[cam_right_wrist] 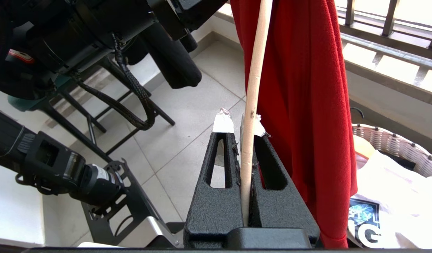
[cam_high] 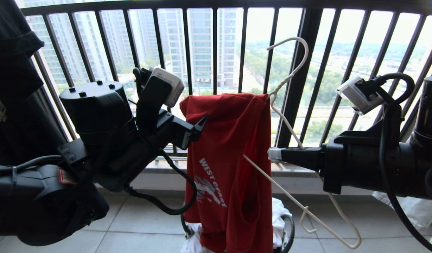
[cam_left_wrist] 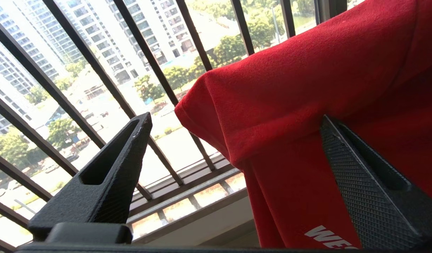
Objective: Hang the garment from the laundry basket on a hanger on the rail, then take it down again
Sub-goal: Hang the clothes on the clothes rack
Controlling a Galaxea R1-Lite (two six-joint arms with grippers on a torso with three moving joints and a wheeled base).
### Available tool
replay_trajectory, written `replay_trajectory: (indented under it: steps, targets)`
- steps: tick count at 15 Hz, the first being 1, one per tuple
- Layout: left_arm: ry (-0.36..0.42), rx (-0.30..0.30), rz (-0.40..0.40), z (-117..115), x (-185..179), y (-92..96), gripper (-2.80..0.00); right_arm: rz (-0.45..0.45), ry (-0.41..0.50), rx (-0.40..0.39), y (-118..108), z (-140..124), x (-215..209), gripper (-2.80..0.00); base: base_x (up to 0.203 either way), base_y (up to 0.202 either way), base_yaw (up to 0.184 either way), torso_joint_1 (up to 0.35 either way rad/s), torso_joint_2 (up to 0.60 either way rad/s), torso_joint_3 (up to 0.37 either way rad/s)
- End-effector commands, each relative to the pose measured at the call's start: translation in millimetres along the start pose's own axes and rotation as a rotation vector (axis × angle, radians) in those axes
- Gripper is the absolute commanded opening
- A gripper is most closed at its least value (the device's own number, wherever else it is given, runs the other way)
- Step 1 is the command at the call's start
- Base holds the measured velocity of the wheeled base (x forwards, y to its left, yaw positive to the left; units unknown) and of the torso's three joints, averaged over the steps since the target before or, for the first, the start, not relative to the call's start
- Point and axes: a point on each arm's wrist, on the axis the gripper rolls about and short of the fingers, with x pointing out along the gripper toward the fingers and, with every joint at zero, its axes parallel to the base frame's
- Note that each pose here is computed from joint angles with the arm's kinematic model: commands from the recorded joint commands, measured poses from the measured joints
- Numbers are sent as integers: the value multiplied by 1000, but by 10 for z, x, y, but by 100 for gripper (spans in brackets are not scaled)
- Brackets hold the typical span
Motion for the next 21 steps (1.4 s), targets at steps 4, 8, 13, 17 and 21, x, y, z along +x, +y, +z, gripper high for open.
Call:
replay_trajectory:
  steps: [4, 8, 13, 17, 21]
  targets:
    - [2, 1, -44, -8, -85, -101, 0, 3, -3, 1, 4, 4, -5, -280, 0, 0, 0, 0, 0, 0]
    - [5, -4, -58, -21, -67, -156, 0, 6, -10, -2, 16, 15, -28, -280, 0, 0, 0, 0, 0, 0]
    - [-18, -35, -34, 53, -49, -96, 0, 7, -10, -4, 20, 14, -27, -280, 0, 0, 0, 0, 0, 0]
    - [-25, -51, -17, 71, -7, -63, 0, 18, -5, -5, 48, 5, -27, -280, 0, 0, 0, 0, 0, 0]
    - [-21, -51, -19, 58, -2, -70, 0, 23, -2, -7, 78, 8, -67, -280, 0, 0, 0, 0, 0, 0]
